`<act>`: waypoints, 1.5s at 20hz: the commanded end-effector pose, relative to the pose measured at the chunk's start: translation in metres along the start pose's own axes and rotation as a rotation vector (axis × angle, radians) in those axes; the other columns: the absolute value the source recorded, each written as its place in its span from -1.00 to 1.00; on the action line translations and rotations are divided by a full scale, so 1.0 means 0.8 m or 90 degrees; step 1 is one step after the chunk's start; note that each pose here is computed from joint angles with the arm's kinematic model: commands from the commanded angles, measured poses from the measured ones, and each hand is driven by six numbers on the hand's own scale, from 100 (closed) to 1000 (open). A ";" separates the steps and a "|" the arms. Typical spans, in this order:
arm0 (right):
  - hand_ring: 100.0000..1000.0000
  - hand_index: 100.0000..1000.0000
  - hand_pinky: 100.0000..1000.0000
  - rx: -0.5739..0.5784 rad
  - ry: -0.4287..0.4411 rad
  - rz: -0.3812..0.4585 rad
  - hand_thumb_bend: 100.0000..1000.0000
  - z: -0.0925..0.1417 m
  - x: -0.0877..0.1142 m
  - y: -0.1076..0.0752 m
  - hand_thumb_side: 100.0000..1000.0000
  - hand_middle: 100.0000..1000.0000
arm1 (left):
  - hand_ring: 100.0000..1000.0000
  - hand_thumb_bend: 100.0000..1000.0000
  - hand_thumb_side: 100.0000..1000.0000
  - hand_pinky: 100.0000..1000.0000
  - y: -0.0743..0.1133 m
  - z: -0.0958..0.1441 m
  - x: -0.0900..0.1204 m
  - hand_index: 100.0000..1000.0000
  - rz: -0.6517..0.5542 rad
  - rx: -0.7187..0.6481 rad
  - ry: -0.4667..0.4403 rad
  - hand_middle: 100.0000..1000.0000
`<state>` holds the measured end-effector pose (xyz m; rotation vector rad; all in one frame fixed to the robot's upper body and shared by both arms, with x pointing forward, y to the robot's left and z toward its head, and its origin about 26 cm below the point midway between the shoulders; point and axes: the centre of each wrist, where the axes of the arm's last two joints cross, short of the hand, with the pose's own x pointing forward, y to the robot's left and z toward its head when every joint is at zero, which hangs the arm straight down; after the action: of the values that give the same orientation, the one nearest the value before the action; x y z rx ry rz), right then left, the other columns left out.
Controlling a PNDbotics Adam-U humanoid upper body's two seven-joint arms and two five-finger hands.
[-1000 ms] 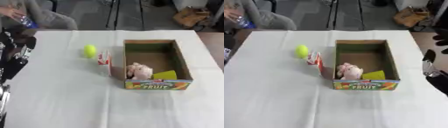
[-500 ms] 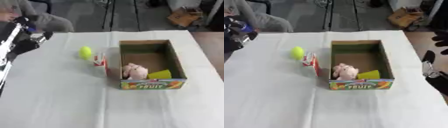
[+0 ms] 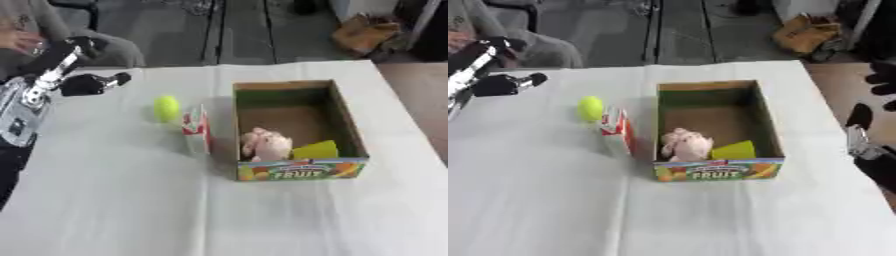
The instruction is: Pick up objects on the table and place them in the box.
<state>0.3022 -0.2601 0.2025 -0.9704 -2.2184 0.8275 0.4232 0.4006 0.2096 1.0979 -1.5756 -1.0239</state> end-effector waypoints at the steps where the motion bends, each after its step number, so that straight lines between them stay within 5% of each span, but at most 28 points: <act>1: 0.39 0.83 0.15 -0.004 -0.029 0.009 -1.00 -0.007 0.006 -0.011 -0.71 0.42 | 0.40 0.43 0.27 0.28 0.006 -0.021 0.017 0.75 -0.017 -0.006 -0.021 0.46; 11: 0.38 0.83 0.14 -0.003 -0.036 0.003 -1.00 -0.010 0.008 -0.011 -0.66 0.42 | 0.38 0.45 0.32 0.29 -0.033 -0.046 0.044 0.74 -0.064 -0.050 -0.091 0.44; 30: 0.38 0.83 0.14 -0.007 -0.036 -0.002 -1.00 -0.010 0.009 -0.010 -0.63 0.42 | 0.39 0.46 0.21 0.29 -0.064 -0.038 0.024 0.73 -0.138 -0.023 -0.040 0.46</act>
<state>0.3032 -0.2563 0.2050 -0.9422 -2.2398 0.8418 0.4581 0.3609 0.1602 1.1985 -1.4848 -1.2557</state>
